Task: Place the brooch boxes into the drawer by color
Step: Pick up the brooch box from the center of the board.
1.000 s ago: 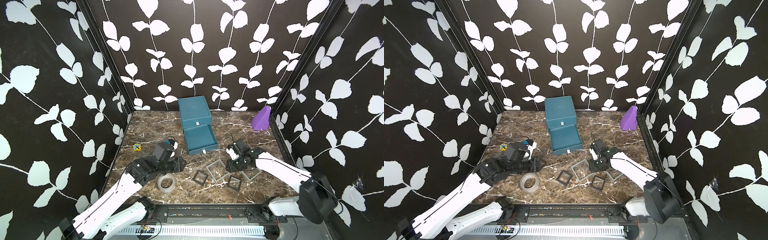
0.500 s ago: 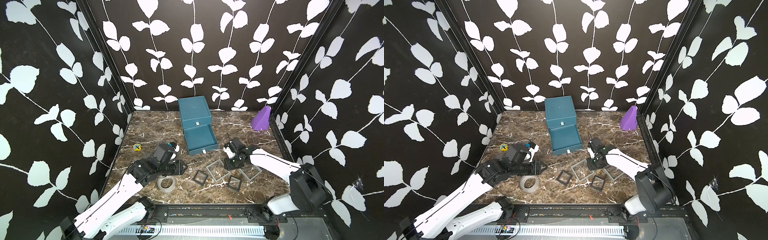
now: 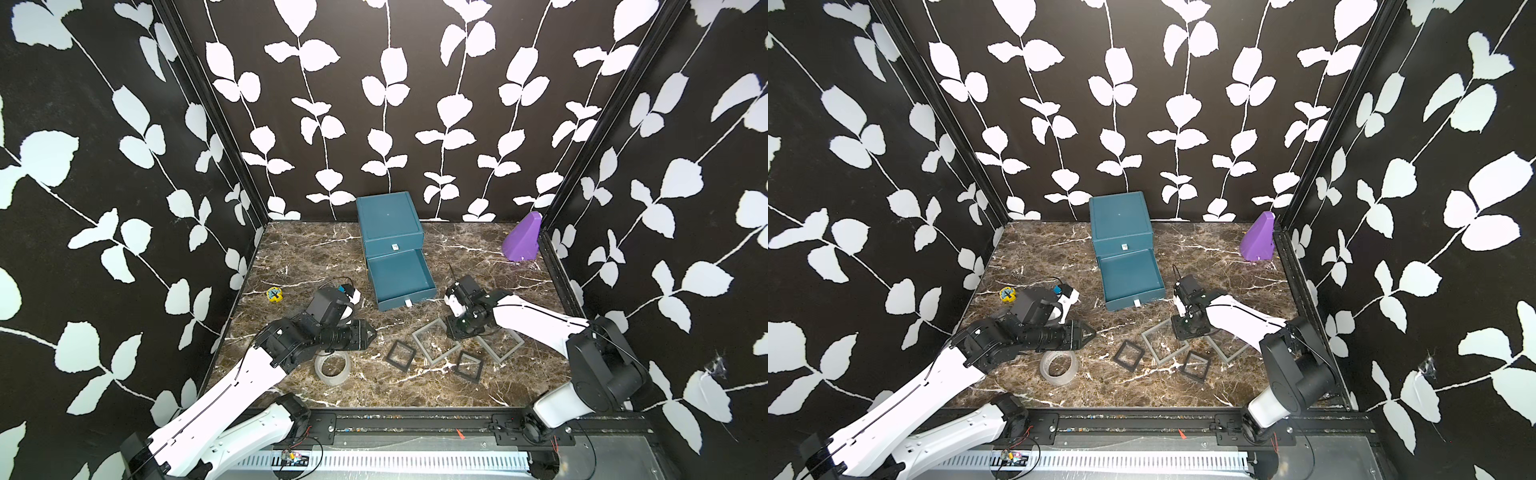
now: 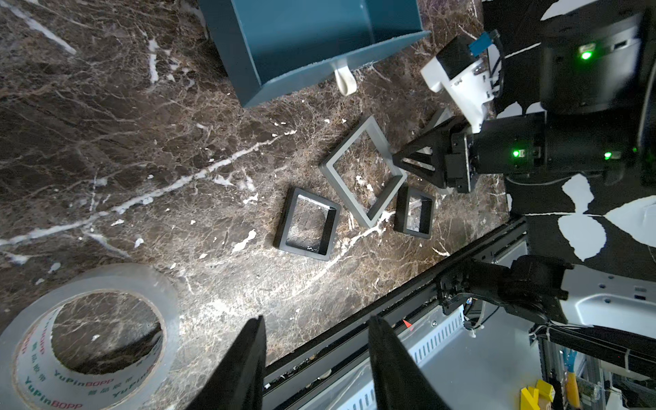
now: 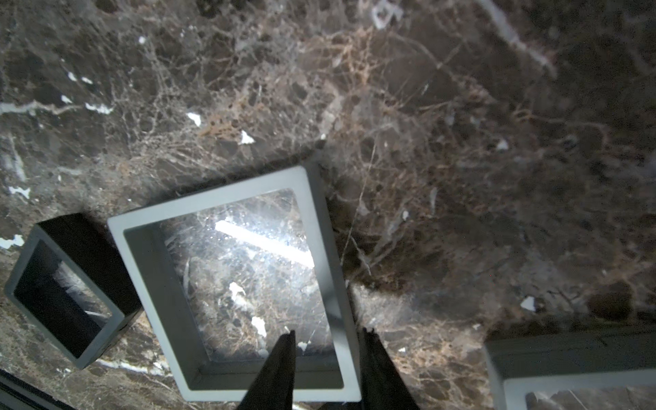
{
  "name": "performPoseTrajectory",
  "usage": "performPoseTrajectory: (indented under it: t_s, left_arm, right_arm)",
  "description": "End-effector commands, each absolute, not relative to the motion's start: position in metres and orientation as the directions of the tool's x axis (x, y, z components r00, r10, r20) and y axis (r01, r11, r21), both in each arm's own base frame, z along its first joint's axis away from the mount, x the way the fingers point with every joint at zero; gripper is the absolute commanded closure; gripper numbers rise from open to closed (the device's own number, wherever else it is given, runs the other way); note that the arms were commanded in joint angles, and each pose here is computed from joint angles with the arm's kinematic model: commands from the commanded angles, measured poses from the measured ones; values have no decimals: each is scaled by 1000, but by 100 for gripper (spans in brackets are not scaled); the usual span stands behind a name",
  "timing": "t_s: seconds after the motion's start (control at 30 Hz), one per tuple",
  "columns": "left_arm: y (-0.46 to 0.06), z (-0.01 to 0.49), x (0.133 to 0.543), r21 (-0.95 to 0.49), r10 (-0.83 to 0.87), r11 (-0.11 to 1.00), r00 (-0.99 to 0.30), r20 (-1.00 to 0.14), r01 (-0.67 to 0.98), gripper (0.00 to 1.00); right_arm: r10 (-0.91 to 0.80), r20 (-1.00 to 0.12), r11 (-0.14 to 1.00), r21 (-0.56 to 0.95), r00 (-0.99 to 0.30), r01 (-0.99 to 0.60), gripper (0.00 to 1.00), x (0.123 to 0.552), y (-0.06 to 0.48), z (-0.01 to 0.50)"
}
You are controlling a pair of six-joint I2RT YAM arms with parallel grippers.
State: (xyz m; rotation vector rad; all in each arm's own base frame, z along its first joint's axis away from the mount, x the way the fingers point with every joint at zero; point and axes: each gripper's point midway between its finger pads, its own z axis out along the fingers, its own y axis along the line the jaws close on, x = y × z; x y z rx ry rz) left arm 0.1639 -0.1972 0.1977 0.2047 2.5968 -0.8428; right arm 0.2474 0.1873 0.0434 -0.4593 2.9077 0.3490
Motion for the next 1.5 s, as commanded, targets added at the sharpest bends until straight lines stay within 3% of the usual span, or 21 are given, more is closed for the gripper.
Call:
performPoseTrajectory:
  t_s: [0.0,0.93,1.33,1.47]
  left_arm:
    - [-203,199,162,-542,40,789,-904,-427,291,55]
    - [-210,202,165,-551,46,778,-901,-431,303,56]
    - [-210,203,166,-548,44,779,-899,-436,304,56]
    - [-211,205,166,-551,44,776,-898,-438,306,58]
  right_arm:
    - [-288,-214,930,170,-933,-326,68,253,187,41]
    - [-294,-180,934,153,-939,-322,75,252,188,22]
    - [-293,-188,945,89,-937,-313,94,251,177,26]
    - [-265,-247,955,66,-932,-289,99,255,171,48]
